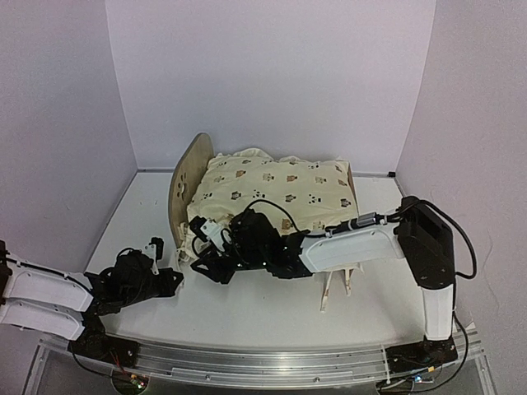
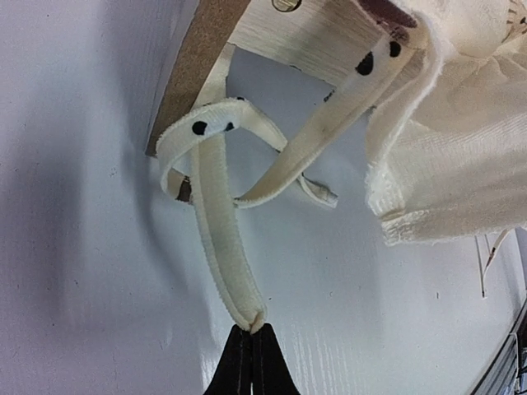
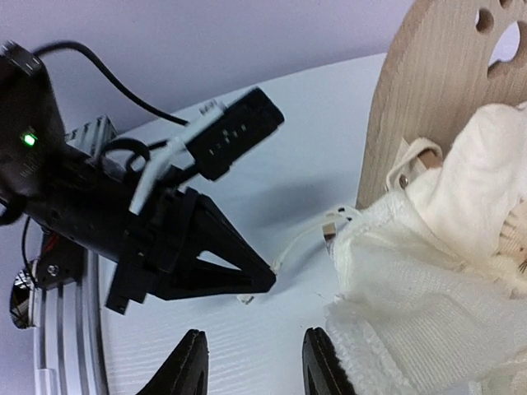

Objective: Set up the pet bed

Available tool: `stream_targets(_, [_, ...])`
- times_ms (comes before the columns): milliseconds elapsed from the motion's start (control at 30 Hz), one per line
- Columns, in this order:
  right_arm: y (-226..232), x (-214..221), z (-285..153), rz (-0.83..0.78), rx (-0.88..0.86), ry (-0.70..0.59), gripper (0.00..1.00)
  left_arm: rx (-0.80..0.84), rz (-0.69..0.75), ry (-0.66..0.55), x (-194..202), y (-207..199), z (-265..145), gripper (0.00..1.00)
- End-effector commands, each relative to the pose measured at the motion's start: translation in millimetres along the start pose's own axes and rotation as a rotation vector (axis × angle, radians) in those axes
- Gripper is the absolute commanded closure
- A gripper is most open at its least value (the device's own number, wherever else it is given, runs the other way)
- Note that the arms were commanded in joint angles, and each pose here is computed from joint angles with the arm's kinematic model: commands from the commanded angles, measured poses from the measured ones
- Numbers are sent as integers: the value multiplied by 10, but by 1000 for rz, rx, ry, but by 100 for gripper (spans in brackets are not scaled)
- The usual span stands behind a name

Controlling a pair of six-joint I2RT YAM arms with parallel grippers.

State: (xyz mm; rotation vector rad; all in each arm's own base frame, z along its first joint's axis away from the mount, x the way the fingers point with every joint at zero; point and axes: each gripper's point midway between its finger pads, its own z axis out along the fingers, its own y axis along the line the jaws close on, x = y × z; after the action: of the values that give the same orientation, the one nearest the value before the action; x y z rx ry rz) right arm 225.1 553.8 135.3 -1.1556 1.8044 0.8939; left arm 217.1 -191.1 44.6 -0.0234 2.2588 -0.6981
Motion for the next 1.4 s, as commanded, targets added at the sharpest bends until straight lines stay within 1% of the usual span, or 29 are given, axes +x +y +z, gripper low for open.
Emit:
stream_targets(0, [-364,296,194,-66,182,79,60,18,10,-53,-215,-144,-20,100])
stream_targets(100, [-554,363,315,-92,279,112,60,20,9,-49,-207,-145,-19,100])
stream_targets(267, [-757,487,524,-130,372,150,60,24,10,-45,-202,-155,-14,100])
stream_targets(400, [-872,496,654,-153,428,145,59,30,12,-46,-213,-174,-19,100])
stream_targets(600, [-1118,557,785,-170,555,133,57,34,15,-45,-214,-181,-27,100])
stream_targets(733, [-1234,605,832,-160,605,128,58,37,16,-47,-218,-185,-41,100])
stream_targets(800, [-1255,686,865,-142,600,136,60,40,16,-50,-223,-186,-50,100])
stream_targets(867, [-1261,736,895,-129,594,139,65,41,18,-52,-228,-191,-56,100])
stream_targets(967, [-1263,763,895,-127,596,143,87,41,19,-55,-241,-196,-58,100])
stream_targets(1033, [-1274,737,847,-130,607,140,100,37,21,-56,-252,-198,-58,100])
stream_targets(1133, [-1219,681,703,-141,594,149,100,27,23,-62,-286,-202,-60,100])
stream_targets(1233, [-1135,550,433,-151,571,162,100,13,25,-69,-346,-219,-77,100])
stream_targets(1300, [-1071,423,263,-162,552,174,100,7,23,-87,-415,-237,-109,100])
stream_targets(1367, [-1021,416,155,-168,531,203,100,-16,23,-109,-493,-227,-150,100])
